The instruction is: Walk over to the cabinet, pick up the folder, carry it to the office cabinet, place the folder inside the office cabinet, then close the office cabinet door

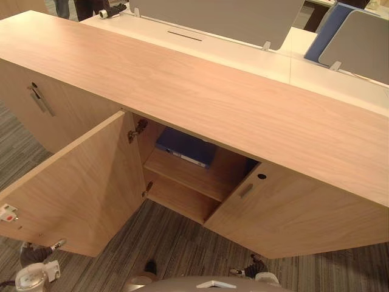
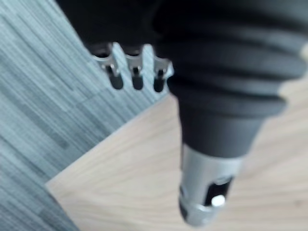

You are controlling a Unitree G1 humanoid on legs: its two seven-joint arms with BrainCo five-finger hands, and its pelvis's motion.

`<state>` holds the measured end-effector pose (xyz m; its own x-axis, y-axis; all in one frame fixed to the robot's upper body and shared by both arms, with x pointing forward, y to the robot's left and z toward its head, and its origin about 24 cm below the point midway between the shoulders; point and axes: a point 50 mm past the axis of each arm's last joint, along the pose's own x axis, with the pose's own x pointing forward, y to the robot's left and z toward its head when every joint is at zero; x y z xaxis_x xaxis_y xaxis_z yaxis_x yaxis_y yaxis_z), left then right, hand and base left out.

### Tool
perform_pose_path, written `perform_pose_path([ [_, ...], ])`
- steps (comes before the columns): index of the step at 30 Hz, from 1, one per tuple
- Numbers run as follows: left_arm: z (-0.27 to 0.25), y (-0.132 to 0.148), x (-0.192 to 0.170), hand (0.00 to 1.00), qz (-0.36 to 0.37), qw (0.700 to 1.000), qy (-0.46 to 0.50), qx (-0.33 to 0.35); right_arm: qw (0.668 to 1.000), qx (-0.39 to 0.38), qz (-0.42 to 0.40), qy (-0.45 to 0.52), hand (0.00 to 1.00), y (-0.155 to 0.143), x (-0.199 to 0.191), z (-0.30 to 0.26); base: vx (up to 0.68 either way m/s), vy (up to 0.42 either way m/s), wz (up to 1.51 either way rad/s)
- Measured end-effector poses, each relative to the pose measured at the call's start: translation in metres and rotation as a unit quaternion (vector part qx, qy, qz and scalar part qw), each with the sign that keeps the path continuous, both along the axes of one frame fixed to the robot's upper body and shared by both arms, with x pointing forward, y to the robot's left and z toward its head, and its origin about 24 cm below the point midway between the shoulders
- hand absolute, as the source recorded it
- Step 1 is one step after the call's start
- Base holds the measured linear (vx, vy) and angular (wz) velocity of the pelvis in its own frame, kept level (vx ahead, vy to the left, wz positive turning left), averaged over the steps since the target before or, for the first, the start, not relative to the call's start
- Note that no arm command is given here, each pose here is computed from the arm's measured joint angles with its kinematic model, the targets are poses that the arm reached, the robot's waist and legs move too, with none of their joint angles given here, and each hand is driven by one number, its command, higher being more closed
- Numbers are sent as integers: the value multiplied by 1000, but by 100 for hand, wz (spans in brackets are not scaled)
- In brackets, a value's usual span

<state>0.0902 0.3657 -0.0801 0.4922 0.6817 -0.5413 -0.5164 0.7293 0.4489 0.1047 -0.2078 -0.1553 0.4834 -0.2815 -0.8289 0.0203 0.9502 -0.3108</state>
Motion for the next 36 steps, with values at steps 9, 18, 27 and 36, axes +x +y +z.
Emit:
perform_pose_path([
  [9,-26,-33,-20,0,-52,996,64,-44,1000,-3,6,0,0,0,2,0,-14,0,-3],
  [18,-45,-68,-31,0,-117,982,108,-97,1000,-10,9,-4,0,-3,5,2,-43,-18,-5],
  [27,-67,-135,-38,0,-236,943,154,-178,1000,-20,10,-15,0,-9,10,6,-57,-26,-18],
  [36,-68,-137,-30,0,-297,925,176,-159,1000,-18,12,-18,0,-7,14,7,-53,4,-24],
])
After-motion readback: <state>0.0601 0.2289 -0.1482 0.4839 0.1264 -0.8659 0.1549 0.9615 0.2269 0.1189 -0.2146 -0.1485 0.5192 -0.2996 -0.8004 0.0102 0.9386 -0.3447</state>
